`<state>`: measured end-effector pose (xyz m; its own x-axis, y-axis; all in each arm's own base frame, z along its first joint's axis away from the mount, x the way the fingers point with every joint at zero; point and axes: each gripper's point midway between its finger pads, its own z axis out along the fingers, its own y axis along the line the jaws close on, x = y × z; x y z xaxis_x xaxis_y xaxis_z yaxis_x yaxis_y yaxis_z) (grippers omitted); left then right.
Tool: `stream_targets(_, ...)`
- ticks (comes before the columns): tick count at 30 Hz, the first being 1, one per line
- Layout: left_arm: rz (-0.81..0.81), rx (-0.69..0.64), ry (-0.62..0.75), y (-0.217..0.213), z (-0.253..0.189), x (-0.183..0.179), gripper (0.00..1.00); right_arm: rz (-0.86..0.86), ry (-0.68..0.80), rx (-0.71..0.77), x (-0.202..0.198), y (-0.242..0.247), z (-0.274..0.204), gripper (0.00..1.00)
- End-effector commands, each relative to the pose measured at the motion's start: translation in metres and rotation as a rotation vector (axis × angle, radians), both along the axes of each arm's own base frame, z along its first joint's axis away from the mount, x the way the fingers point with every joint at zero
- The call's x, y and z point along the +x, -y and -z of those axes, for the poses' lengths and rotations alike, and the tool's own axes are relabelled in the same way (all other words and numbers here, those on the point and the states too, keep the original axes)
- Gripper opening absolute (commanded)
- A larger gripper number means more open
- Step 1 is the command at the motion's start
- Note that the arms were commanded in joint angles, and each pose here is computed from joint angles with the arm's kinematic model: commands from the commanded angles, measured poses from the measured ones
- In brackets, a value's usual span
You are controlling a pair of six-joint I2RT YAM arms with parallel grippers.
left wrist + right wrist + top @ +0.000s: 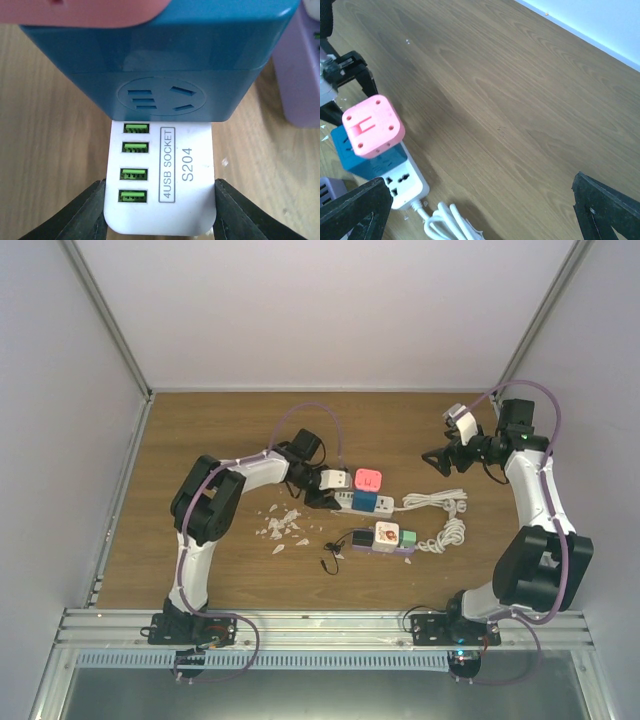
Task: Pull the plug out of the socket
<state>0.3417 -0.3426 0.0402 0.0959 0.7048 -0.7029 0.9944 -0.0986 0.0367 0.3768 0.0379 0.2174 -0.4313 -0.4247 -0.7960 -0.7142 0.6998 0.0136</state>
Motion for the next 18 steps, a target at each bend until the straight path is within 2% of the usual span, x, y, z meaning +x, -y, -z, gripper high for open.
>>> stream_targets(1,-0.022,-0.015,0.063,-0.021,-0.02,0.024,0.46,-0.05,0.01,0.017,0.003,-0.006,-0.002,1.0)
stream_targets(11,-0.106,0.089,0.069,-0.098,-0.016,0.036,0.45,-0.13,0.001,0.062,0.008,-0.026,0.011,1.0)
stream_targets(18,-0.139,0.14,0.006,-0.145,-0.009,0.016,0.43,-0.222,0.007,0.11,0.001,-0.05,0.018,1.0)
